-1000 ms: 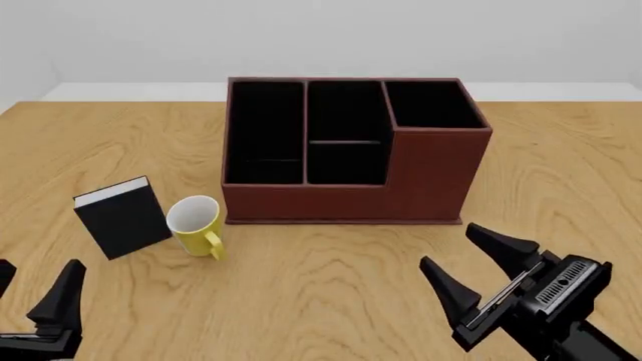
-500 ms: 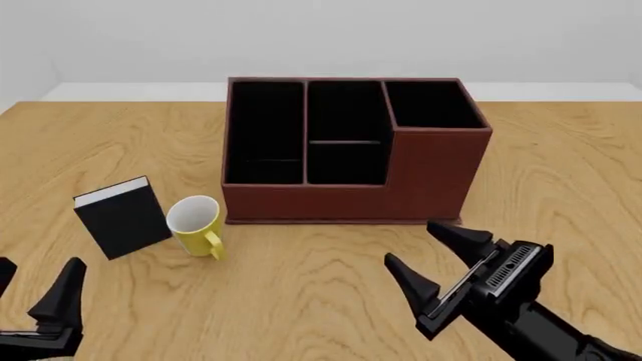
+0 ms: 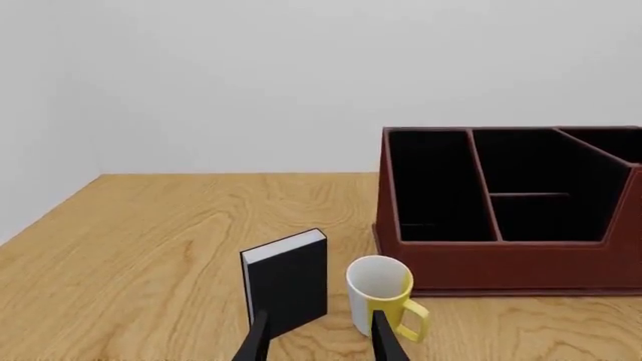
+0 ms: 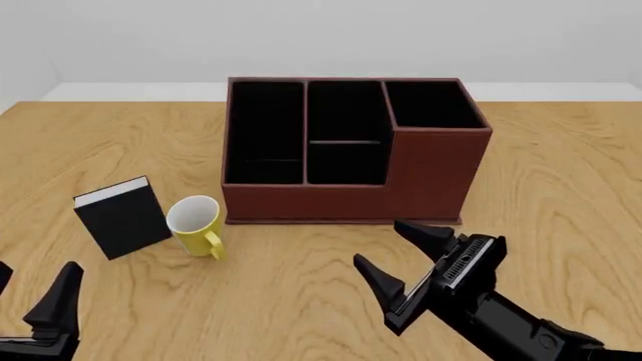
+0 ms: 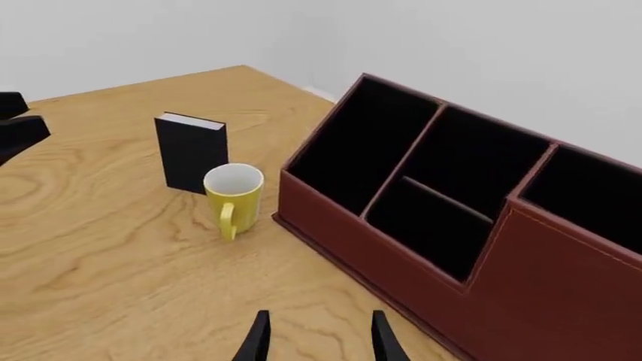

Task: Pick up the yellow and white mug and place it to the right of the caddy.

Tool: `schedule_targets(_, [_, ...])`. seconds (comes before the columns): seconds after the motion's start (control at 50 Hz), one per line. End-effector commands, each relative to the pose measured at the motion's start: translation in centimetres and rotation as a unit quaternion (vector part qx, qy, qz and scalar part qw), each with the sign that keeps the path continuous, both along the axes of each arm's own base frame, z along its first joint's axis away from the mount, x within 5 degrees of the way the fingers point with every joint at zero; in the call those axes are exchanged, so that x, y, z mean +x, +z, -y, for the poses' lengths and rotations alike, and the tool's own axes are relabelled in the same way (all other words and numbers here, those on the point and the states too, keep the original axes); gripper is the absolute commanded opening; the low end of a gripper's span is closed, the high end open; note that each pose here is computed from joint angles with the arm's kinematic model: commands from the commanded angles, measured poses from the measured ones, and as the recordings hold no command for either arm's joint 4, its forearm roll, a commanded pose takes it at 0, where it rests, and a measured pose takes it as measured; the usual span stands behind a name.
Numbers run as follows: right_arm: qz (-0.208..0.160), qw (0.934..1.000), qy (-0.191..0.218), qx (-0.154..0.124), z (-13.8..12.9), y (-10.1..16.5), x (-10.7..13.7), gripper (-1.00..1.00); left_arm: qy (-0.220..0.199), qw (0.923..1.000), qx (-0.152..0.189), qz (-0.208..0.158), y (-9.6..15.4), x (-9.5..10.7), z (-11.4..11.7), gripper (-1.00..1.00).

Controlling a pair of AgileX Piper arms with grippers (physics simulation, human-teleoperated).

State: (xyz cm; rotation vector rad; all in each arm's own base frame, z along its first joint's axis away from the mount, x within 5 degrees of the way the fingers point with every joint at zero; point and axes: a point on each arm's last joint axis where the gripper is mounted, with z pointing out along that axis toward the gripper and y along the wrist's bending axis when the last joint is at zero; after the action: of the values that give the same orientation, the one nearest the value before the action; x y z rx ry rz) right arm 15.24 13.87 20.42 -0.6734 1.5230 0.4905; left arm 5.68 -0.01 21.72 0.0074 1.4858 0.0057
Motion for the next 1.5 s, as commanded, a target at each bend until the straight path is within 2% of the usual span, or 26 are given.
schedule_targets(0.02, [-0.004,0.9998,0.017,-0.003,-1.4,-0.5,0.5,1.00,0.000,1.0000,0.000,0.000,0.1,-0.1,0.0,1.00])
schedule_targets(0.46, [-0.019,0.9991,0.038,-0.005,-4.4,-1.3,1.9,1.00,0.000,1.0000,-0.002,0.000,0.2,-0.1,0.0,1.00])
schedule_targets(0.88, [-0.036,0.9973,0.063,-0.017,-7.8,-3.5,3.1,1.00,0.000,1.0000,0.000,0.000,0.0,0.0,0.0,1.00])
schedule_targets(1.5, [-0.049,0.9942,0.093,-0.025,-12.8,-4.3,4.7,1.00,0.000,1.0000,0.000,0.000,0.0,0.0,0.0,1.00])
